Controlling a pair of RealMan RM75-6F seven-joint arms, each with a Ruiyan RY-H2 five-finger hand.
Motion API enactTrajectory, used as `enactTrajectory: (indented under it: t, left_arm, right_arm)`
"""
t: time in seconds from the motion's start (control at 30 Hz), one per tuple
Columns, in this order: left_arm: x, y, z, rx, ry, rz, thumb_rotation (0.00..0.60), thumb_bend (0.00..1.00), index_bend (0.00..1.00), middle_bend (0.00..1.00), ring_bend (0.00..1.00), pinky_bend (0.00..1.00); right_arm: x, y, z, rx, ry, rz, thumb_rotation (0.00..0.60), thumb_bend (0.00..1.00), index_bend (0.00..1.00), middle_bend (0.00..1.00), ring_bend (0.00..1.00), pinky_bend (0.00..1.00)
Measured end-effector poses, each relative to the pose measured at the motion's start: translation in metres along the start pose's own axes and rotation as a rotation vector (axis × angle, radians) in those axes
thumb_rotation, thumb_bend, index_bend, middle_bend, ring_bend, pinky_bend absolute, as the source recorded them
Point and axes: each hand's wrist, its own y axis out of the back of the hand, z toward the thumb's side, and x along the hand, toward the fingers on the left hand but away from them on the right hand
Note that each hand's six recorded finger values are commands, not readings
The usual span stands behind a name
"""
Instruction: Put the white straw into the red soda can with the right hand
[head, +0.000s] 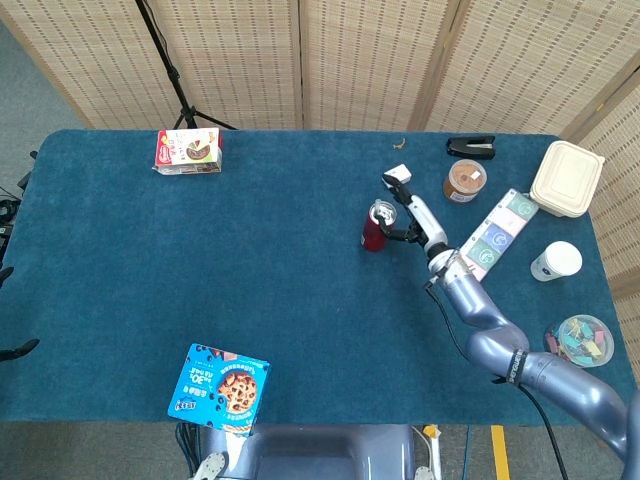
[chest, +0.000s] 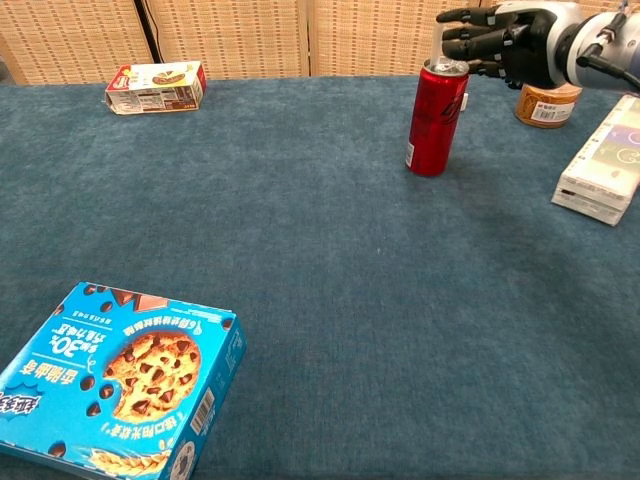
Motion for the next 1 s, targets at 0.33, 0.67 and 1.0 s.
enactTrajectory:
  t: [0.33,0.67,1.0]
  left_arm:
    - [0.0,0.005,0.01,0.017,-0.009,0.02,0.6,0.0,0.0,0.0,0.0,0.0]
    - [-0.006,0.007,0.021,0.004,0.072,-0.002,0.6,0.0,0.0,0.0,0.0,0.0]
    - [-0.016,-0.013,0.018,0.068,0.135,-0.052,0.6,0.0,0.0,0.0,0.0,0.0]
  right_arm:
    - [0.018,0.031,0.029,0.342,0.123,-0.097,0.6,0.0,0.0,0.0,0.0,0.0]
    - [0.09,0.064,0.041,0.927,0.129,-0.214,0.6,0.0,0.0,0.0,0.0,0.0]
    - [0.226,0.1,-0.031,1.196,-0.063,-0.372,0.6,0.0,0.0,0.0,0.0,0.0]
